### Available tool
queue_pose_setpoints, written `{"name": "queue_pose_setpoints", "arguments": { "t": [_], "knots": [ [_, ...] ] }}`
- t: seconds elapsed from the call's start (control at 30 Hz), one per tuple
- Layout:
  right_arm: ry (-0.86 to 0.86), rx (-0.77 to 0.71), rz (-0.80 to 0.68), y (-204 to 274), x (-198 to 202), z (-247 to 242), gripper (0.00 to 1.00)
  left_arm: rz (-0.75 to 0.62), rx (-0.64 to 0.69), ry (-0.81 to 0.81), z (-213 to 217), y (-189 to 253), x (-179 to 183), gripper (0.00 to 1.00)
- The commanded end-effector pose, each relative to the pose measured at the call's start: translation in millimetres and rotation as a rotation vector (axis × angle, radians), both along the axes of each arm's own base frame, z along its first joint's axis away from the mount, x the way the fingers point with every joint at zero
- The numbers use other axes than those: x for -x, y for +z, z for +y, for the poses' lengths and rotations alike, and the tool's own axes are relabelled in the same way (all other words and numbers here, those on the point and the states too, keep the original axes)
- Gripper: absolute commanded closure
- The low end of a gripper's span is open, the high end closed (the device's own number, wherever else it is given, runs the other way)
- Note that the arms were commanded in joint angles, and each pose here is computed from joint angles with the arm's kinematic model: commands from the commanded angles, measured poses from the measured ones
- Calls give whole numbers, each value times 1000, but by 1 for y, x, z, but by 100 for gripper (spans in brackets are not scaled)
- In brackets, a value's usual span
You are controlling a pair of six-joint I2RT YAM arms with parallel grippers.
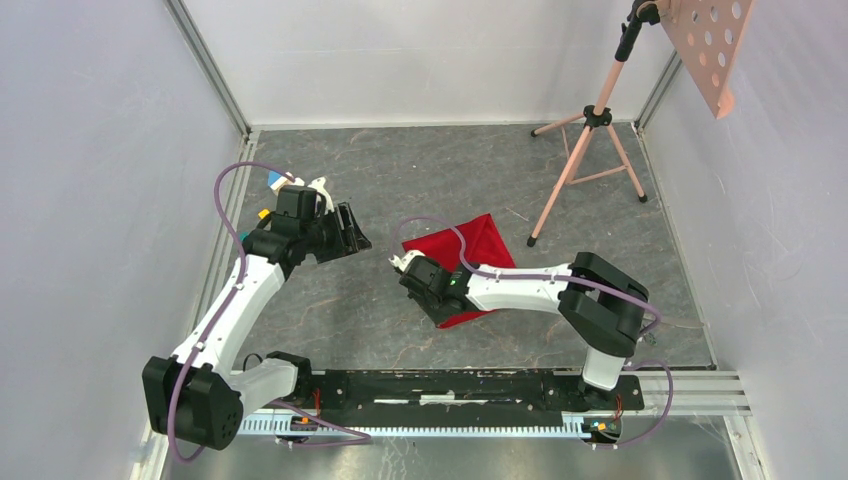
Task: Fold the napkin into a case and place the utensils inside
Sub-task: Pick up the upper triangle-folded napkin from the center of the board.
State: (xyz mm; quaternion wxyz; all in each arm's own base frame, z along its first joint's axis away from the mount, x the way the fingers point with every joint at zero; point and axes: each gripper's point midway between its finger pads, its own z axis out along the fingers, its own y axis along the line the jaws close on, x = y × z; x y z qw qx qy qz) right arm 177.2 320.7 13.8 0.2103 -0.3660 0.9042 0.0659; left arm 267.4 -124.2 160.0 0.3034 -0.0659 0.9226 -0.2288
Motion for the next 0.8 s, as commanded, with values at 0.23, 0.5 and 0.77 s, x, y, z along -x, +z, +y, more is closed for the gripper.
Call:
{"name": "queue_pose_setpoints", "arguments": {
  "t": [0.23, 0.5, 0.77],
  "knots": [
    [61, -48, -77, 4, -4, -2, 100, 88, 286, -84, -46, -13, 5, 30],
    [114, -188, -93, 27, 0, 12, 99, 241, 597, 51, -100, -52, 2, 12],
    [128, -262, -107, 37, -5, 15, 100, 412, 500, 251, -112, -119, -8, 23]
  ]
}}
